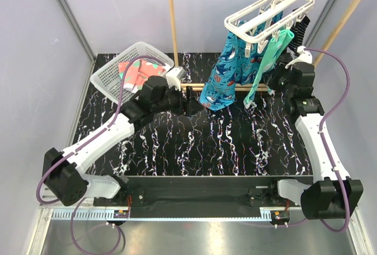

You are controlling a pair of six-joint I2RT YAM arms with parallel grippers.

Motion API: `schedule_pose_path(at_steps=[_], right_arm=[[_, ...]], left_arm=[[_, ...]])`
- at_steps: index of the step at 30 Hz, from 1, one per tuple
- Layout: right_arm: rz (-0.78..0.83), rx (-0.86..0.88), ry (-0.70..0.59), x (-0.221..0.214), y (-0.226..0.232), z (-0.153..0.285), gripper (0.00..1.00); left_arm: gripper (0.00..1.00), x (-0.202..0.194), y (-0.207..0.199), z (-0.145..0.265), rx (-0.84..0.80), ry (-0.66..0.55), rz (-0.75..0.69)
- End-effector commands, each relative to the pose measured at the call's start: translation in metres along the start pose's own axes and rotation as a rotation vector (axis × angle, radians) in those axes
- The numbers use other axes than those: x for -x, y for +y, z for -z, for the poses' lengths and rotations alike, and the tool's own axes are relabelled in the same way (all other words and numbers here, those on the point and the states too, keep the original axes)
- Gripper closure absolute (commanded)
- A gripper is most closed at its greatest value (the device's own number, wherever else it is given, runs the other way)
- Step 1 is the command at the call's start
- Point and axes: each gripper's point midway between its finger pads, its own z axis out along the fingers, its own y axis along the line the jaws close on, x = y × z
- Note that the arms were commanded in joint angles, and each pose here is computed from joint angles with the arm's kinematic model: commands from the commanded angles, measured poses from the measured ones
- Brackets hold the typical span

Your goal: Remove the socks clipped to the hanger

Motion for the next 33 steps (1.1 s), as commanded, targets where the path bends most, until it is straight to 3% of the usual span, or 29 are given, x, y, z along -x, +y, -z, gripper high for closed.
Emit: schedule_pose_path(at_steps=[1, 5, 7, 18, 21, 22, 25, 26, 33], right_arm=[[0.011, 0.107, 0.007, -0.005, 0.016, -0.009, 0.59], [0.04, 0.115, -0.018, -0.013, 0.014, -0.028, 0.38], [0.055, 0.094, -0.01, -0.02, 0.01, -0.04, 0.34], [0.064, 0.01, -0.023, -0.03, -0.008, -0.078, 0.36], [0.059, 0.007, -0.02, -0.033, -0.009, -0.082, 0.49], [0.057, 0.006, -0.015, -0.033, -0.008, -0.081, 0.64], [0.038, 0.007, -0.001, -0.025, -0.003, -0.07, 0.86], [0.033, 0.008, 0.026, -0.028, -0.001, -0.066, 0.99], [-0.039, 0.124, 0.135, -0.026, 0.033, -0.001, 1.0]], left_arm=[[0.23, 0.037, -0.028, 0.002, -0.08, -0.11, -0.011], [0.23, 0.039, -0.03, 0.007, -0.081, -0.121, -0.021], [0.23, 0.037, -0.027, 0.008, -0.063, -0.117, -0.021], [0.23, 0.038, -0.023, 0.021, -0.034, -0.145, -0.025], [0.23, 0.037, -0.024, 0.02, -0.035, -0.141, -0.019], [0.23, 0.036, -0.024, 0.021, -0.037, -0.141, -0.02], [0.23, 0.034, -0.023, 0.021, -0.032, -0.143, -0.027], [0.23, 0.034, -0.023, 0.022, -0.026, -0.145, -0.031], [0.22, 0.038, -0.038, 0.019, -0.049, -0.165, -0.063]])
